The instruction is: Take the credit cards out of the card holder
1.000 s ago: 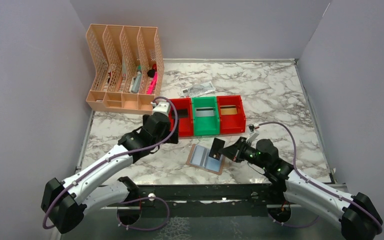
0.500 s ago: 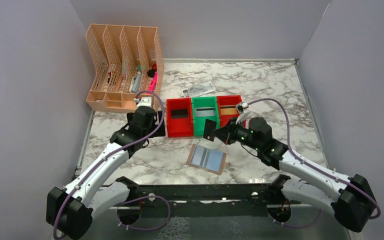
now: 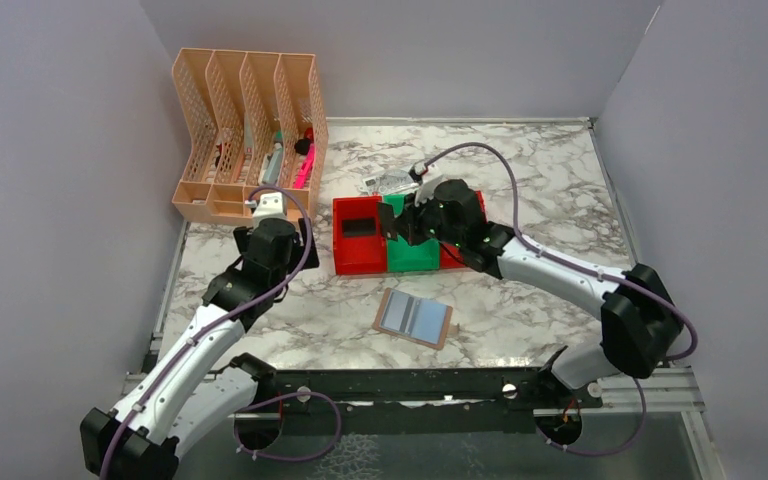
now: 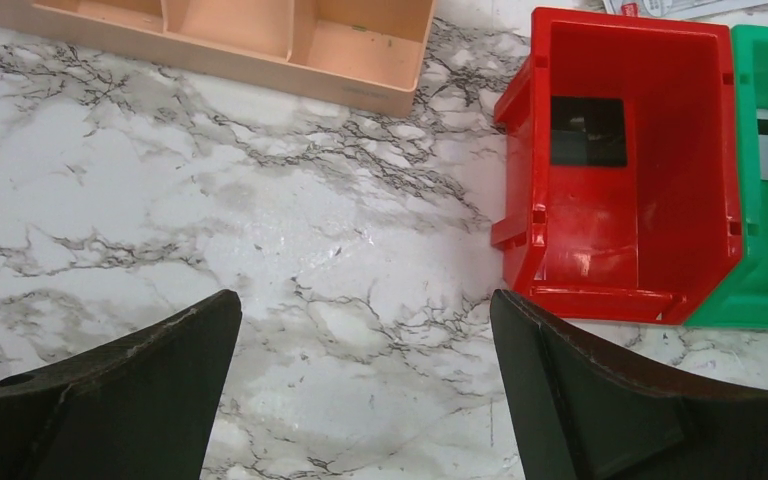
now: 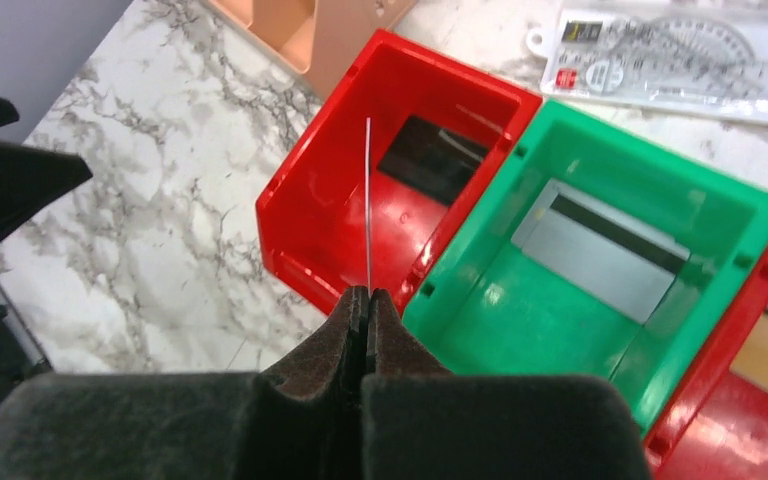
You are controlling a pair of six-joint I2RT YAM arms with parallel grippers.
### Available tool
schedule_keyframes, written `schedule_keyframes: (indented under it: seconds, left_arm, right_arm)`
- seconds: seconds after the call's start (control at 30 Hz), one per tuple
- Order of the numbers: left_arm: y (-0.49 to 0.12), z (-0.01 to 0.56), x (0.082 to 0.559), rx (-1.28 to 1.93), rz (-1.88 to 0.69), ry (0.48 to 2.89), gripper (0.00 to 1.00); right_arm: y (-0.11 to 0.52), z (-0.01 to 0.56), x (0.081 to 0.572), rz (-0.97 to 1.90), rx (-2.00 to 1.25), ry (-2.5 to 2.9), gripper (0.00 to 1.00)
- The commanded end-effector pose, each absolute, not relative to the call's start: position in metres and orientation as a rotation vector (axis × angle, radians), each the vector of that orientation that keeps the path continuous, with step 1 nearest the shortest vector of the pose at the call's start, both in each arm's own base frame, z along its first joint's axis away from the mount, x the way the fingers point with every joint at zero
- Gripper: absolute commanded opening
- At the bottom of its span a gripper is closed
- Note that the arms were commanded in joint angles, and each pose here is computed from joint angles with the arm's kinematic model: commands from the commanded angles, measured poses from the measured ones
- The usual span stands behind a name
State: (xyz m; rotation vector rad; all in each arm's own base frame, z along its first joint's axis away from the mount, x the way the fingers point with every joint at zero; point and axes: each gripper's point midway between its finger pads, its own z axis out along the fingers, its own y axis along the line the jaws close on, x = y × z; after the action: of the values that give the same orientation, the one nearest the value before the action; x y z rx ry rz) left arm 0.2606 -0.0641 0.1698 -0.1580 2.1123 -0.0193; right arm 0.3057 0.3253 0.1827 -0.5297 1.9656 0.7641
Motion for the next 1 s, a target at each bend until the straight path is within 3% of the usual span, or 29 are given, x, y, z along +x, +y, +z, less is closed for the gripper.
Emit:
schedule_keyframes:
  seconds: [0.0, 0.27, 0.97]
  left_arm:
    - [-0.06, 0.159, 0.263, -0.164, 0.024, 2.142, 0.99]
    - [-0.063, 0.147, 0.273, -0.166, -0.083, 2.236, 0.99]
    - [-0.043, 0.155, 0.276, -0.232, -0.08, 2.178, 0.99]
  right_arm:
    - [0.337, 0.188, 0.326, 0.617, -0.62, 1.916, 0.01]
    - [0.376, 0.166, 0.339, 0.436, -0.842, 1.818, 0.01]
    - [0.406, 0.106, 0.385, -0.016, -1.106, 1.692, 0.04]
